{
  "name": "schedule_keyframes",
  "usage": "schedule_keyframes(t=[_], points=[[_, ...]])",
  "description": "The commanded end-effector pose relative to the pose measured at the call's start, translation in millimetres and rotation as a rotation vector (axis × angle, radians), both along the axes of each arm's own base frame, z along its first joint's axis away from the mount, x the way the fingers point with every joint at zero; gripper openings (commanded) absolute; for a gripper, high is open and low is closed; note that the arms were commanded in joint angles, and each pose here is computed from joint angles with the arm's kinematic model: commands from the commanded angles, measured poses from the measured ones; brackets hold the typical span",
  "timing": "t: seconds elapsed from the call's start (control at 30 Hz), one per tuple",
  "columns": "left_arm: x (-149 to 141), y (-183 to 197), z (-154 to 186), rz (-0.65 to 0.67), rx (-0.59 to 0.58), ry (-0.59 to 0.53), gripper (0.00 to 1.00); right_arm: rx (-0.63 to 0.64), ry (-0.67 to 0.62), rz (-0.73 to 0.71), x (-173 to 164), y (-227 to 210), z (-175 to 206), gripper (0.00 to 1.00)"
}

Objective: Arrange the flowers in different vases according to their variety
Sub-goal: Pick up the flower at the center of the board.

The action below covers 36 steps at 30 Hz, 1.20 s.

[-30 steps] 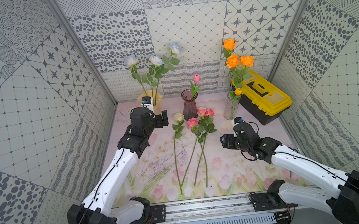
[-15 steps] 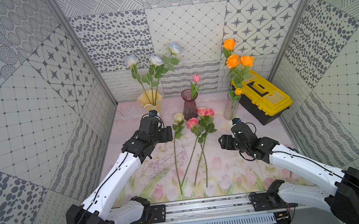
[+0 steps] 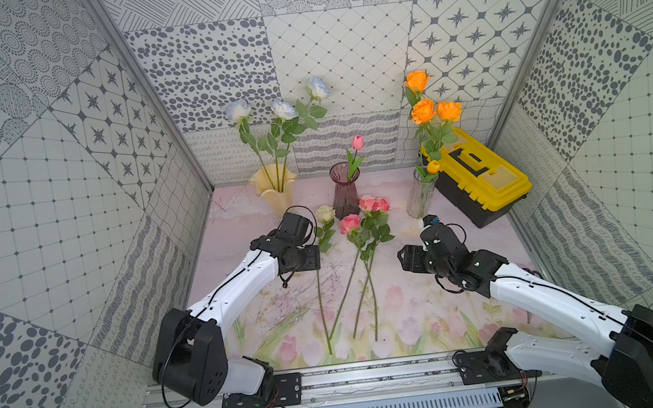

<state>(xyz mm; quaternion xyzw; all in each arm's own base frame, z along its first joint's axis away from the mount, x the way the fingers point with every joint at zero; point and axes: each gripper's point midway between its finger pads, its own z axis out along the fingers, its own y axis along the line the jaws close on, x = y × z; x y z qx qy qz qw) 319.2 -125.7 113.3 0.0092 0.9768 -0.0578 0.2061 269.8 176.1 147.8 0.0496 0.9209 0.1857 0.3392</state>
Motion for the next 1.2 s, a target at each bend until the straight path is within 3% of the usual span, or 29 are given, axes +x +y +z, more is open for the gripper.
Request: schedule_keyframes(t=[0.0, 0.43, 0.67, 0.9, 1.07, 1.17], points=[[-12.0, -9.2, -24.4, 0.004, -0.018, 0.148, 0.72, 0.021, -0.039, -0.015, 2.2, -0.2, 7.8, 0.75], [-0.9, -21.9, -77.7, -0.016, 0.024, 0.333, 0.54, 0.016, -0.036, -0.03, -2.2, -6.3, 1.9, 0.75], [2.6, -20.8, -95.0, -0.005, 0.053, 0.368, 0.45, 0.013, -0.033, -0.037, -3.8, -8.7, -1.4, 0.75], [-1.0, -17.8, -112.6, 0.0, 0.08, 0.413, 0.24, 0.007, -0.034, -0.04, -4.4, -10.6, -3.2, 0.75], [-6.7, -14.7, -121.2, 0.008, 0.095, 0.439, 0.0, 0.004, -0.033, -0.043, -5.5, -12.0, -4.7, 0.75], [-7.8, -14.0, -122.2, 0.012, 0.098, 0.442, 0.0, 0.004, -0.032, -0.045, -5.9, -12.7, -5.5, 0.75]])
